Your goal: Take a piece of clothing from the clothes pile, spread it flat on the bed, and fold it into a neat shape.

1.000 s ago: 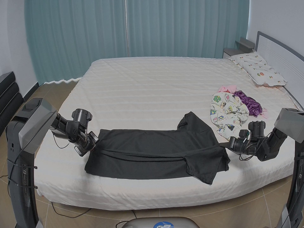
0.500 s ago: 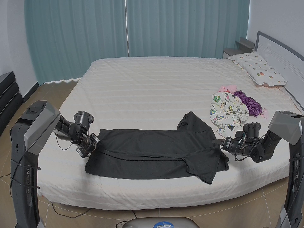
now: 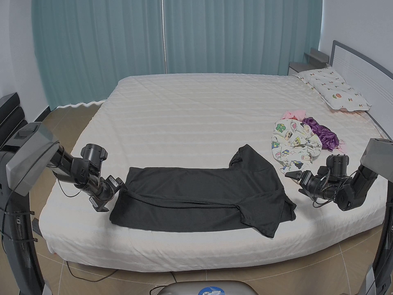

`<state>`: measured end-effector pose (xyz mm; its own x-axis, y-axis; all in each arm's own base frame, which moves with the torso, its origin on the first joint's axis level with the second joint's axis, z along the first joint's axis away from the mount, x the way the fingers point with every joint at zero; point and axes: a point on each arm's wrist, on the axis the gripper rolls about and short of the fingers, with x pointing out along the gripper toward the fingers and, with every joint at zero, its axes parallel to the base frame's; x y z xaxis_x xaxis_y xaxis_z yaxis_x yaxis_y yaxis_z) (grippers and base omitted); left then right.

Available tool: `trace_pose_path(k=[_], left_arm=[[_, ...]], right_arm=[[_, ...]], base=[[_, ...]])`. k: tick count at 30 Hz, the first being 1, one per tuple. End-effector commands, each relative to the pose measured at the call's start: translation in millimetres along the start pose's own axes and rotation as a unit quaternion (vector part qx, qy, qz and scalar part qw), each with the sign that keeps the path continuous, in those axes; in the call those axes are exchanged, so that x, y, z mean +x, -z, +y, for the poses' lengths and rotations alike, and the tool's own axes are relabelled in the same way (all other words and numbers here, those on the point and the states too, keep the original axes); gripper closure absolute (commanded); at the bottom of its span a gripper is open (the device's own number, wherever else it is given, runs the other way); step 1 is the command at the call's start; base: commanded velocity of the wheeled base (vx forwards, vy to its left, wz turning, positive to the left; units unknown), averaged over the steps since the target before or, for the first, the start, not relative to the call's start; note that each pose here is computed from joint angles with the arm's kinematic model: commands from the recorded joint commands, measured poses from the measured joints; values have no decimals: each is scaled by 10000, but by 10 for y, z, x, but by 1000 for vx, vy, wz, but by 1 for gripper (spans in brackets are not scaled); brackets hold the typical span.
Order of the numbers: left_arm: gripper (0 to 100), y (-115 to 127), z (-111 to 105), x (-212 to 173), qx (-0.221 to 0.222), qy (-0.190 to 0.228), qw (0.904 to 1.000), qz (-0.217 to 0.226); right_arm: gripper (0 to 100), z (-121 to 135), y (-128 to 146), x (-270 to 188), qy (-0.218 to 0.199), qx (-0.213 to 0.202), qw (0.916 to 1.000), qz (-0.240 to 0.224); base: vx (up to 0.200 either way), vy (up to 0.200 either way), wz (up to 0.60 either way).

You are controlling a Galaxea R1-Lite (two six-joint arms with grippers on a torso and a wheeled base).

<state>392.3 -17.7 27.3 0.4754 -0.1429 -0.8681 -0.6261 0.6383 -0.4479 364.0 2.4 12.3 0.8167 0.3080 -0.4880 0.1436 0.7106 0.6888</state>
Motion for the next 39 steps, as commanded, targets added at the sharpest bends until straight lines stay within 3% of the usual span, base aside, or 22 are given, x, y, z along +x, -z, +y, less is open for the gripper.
trace_pose_path(k=[1,3,11,19,39], left_arm=[[0,146,124,-436,-42,280,9995,157],[0,236,218,-435,-64,197,9995,252],[0,340,359,-392,-93,419,9979,482],[0,415,419,-356,-94,299,9976,619],[0,553,528,-366,88,91,9974,711]], right_arm=[[0,143,189,-361,273,348,9990,-65],[0,157,333,-459,355,634,9973,99],[0,85,614,-496,471,1038,9926,417],[0,23,796,-526,354,986,9933,489],[0,19,1050,-642,468,826,9917,872]], base=[[0,0,0],[0,0,0],[100,0,0],[200,0,0],[0,0,0]])
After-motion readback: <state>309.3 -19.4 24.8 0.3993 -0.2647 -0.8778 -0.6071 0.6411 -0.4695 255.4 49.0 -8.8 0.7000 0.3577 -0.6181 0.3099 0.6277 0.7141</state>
